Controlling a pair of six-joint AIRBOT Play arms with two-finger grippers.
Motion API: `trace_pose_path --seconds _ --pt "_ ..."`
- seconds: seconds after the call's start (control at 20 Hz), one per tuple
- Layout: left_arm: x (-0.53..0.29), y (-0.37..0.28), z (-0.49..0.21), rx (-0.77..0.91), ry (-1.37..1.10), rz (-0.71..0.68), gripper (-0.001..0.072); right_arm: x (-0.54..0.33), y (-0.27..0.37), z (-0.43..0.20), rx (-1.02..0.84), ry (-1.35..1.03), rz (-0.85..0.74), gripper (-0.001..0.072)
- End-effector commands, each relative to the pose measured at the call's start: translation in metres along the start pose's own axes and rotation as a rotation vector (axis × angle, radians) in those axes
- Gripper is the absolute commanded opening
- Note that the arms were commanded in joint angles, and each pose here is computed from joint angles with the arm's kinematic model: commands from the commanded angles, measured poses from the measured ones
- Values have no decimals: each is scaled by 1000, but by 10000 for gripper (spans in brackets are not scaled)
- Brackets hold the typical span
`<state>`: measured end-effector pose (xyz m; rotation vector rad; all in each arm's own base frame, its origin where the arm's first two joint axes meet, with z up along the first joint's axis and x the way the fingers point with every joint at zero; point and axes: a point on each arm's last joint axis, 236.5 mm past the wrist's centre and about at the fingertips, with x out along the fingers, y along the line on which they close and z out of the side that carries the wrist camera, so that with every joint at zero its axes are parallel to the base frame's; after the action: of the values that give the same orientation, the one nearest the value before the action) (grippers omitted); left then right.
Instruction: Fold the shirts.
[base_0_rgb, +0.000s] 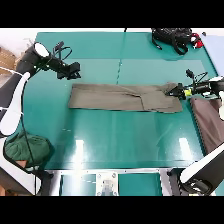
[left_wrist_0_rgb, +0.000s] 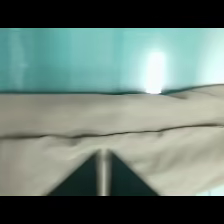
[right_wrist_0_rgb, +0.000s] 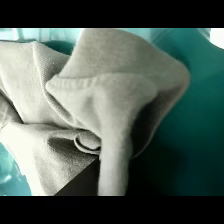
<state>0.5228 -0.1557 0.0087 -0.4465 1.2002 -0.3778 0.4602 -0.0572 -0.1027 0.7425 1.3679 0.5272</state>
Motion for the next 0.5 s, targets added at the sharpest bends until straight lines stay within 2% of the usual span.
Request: trace_pose_path --seconds 0.0,0.2,0.45 --pt "4 -33 3 29 -22 -103 24 -10 24 8 -26 3 -9 18" --pt "62 -99 -34 153 22 -140 24 -53 100 18 -130 -37 -44 18" --pt "159 -192 -99 258 -3 -215 24 -83 219 -13 -260 -19 -70 18"
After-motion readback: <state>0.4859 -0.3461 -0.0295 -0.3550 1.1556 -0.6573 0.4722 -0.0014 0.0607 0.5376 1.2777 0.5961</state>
